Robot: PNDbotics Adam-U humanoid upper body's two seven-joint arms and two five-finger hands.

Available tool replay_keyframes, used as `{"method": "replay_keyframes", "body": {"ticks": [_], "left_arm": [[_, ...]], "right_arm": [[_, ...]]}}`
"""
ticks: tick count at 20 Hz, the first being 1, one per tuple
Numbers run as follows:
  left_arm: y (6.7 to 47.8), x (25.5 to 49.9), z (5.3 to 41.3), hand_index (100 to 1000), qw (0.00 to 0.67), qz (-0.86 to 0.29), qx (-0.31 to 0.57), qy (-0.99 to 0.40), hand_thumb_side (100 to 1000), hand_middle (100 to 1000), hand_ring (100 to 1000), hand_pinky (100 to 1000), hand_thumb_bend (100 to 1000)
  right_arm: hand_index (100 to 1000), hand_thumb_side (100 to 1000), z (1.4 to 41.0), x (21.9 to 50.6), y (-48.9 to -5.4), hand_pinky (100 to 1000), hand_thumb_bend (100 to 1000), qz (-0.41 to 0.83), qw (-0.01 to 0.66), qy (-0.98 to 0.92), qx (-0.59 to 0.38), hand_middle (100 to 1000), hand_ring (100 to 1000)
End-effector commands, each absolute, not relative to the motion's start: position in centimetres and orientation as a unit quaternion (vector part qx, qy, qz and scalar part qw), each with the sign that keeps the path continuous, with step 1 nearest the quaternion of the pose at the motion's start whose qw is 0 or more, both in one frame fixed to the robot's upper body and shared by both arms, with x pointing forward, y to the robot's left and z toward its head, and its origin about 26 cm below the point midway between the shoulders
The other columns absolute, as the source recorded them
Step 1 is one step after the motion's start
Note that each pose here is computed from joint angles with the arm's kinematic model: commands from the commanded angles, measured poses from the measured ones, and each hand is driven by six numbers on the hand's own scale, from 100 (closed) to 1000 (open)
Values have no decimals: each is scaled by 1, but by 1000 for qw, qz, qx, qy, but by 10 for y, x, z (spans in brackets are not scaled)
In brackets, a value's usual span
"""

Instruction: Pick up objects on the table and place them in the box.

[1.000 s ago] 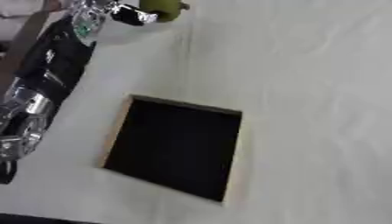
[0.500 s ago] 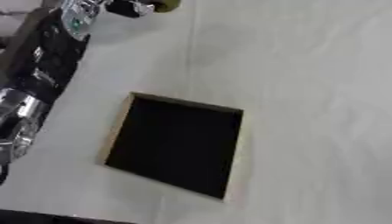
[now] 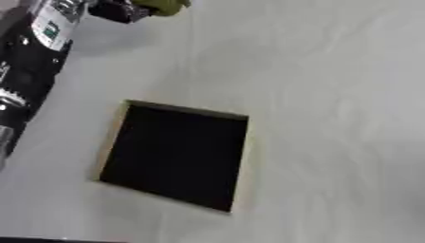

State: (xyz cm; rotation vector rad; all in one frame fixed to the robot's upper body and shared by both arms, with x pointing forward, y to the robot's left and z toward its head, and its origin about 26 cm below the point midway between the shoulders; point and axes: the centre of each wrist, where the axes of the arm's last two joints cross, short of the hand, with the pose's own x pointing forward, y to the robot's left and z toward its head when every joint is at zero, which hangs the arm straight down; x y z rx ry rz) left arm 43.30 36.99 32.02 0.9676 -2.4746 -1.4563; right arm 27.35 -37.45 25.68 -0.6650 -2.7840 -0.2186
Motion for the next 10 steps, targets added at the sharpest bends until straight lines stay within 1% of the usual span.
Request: {"method": "replay_keyframes", "body": {"ticks": [1,2,3,7,10], "left_arm": [[356,422,336,508,22,-477,307,-823,100,509,369,560,404],[351,421,335,507,22,-477,301,-826,100,508,349,549,390],[346,420,332,508,23,-478,295,-827,100,507,339,541,413],[328,415,326,510,13,-482,275,-832,100,503,346,541,488],[311,409,320,511,-4,-481,257,-838,100,502,348,539,498]], "right_arm": [[785,300,264,269,-376,822,100,-69,119,-962,-236,692,800],[785,300,263,269,-377,822,100,-71,120,-961,-238,692,800],[785,302,261,269,-377,822,100,-72,122,-960,-240,692,800],[785,306,257,267,-380,821,100,-79,129,-957,-249,692,799],[785,312,253,266,-382,821,100,-82,136,-954,-255,692,801]]}}
